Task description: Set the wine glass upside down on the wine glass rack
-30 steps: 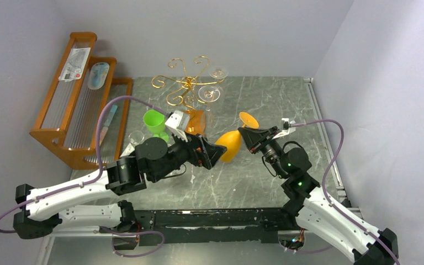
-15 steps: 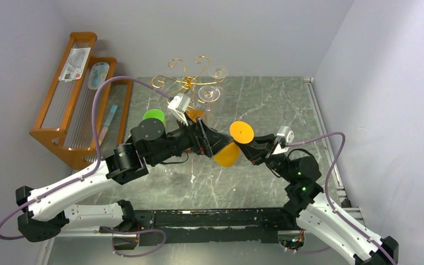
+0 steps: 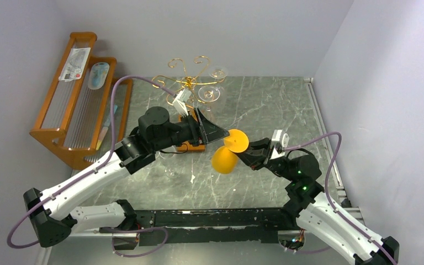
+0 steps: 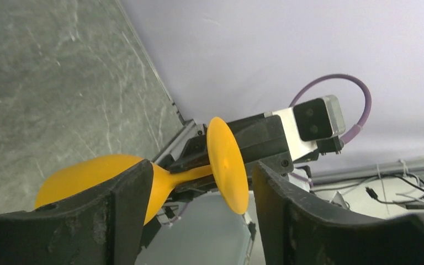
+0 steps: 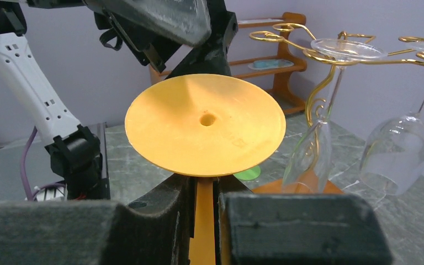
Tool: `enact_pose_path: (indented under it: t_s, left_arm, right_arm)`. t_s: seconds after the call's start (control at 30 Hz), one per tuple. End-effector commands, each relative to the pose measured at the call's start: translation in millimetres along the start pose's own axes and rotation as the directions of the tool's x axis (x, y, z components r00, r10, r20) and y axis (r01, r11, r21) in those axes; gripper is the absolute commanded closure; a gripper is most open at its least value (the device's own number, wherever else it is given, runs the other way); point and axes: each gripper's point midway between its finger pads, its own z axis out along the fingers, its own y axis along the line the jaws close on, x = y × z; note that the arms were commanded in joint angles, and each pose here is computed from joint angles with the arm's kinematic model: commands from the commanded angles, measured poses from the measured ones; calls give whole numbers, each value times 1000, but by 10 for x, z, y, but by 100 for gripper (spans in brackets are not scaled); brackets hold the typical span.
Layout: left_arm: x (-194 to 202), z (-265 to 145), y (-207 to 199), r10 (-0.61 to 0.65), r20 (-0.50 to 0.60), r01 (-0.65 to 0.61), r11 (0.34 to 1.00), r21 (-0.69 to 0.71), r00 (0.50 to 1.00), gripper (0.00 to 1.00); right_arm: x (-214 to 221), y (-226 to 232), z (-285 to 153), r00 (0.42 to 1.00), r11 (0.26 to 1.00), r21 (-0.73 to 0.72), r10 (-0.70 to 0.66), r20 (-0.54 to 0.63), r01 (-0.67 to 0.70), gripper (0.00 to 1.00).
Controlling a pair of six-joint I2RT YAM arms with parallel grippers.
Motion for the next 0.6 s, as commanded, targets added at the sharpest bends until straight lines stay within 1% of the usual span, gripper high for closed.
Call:
enact_pose_path:
  t_s: [0.0, 0.03, 0.17, 0.23, 0.3, 0.43, 0.5, 0.57]
  left_arm:
    - [82, -49, -217, -42, -76, 50, 993, 106, 996, 31]
    - [92, -54, -235, -41, -84, 50, 992, 115, 996, 33]
    - [157, -43, -250, -56, -131, 74, 987, 140, 990, 45]
    - [186, -21, -157, -73, -138, 89, 989, 116, 988, 52]
    - [205, -20, -81, -95, -140, 110, 989, 103, 986, 55]
    - [215, -23, -46, -128, -146, 147, 981, 124, 981, 58]
    - [212, -33, -67, -135, -153, 156, 978, 139, 979, 62]
    - [207, -39, -74, -140, -155, 162, 976, 142, 978, 68]
  right_arm:
    - [-188, 70, 25, 999, 999, -38, -30, 46, 31, 100]
    - [-182, 68, 31, 999, 999, -40, -31, 42, 32, 100]
    - [-160, 72, 62, 999, 998, -54, -38, 31, 40, 100]
    - [-162, 71, 78, 999, 997, -58, -41, 32, 43, 100]
    - [-167, 78, 93, 999, 997, -67, -40, 37, 43, 100]
    - [-122, 95, 115, 999, 996, -86, -35, 22, 36, 100]
    - [-86, 106, 120, 999, 995, -96, -32, 11, 32, 100]
    - [-48, 102, 127, 1000, 995, -100, -31, -3, 31, 100]
